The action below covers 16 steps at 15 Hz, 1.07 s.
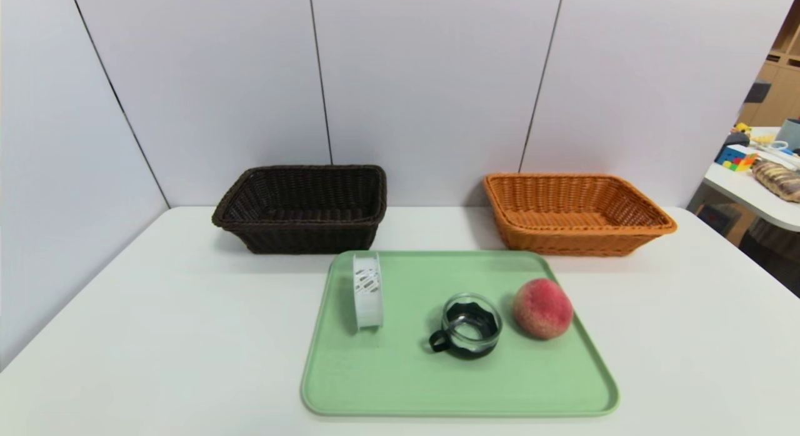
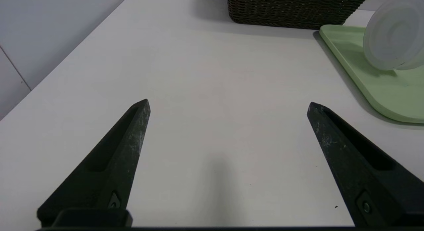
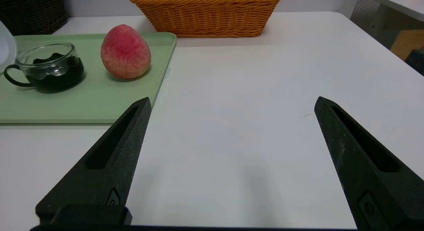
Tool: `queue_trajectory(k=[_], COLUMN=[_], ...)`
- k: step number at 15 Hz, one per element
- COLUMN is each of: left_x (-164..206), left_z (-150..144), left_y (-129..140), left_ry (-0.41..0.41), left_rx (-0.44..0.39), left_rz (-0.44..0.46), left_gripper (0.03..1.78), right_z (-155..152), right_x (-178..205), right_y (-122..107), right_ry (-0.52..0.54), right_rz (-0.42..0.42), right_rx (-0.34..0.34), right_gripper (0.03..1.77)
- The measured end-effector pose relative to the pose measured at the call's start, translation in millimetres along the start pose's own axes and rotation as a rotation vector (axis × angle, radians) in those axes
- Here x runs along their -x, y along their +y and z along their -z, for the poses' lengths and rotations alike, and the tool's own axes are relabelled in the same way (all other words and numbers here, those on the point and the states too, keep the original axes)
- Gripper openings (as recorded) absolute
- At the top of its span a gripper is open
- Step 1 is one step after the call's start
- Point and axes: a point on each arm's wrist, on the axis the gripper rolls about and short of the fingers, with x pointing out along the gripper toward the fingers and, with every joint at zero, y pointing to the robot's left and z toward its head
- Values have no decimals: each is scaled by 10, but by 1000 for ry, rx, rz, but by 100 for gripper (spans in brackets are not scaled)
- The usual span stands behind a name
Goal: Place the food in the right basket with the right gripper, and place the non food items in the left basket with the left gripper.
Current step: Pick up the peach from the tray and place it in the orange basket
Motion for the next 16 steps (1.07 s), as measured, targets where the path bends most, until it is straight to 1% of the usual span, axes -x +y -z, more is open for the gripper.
queue_trajectory(k=[9, 16], left_x=[0, 0], left_z=[0, -2], left_y=[0, 0], left_ry=[0, -2], left_rx=[-2, -20], left_rz=[0, 1], left_gripper=[169, 169], right_z=[-1, -1], right_x=[0, 1], right_y=[0, 0], right_ry=[0, 1], right_rz=[0, -1], right_rx=[-8, 1], right_gripper=[170, 170])
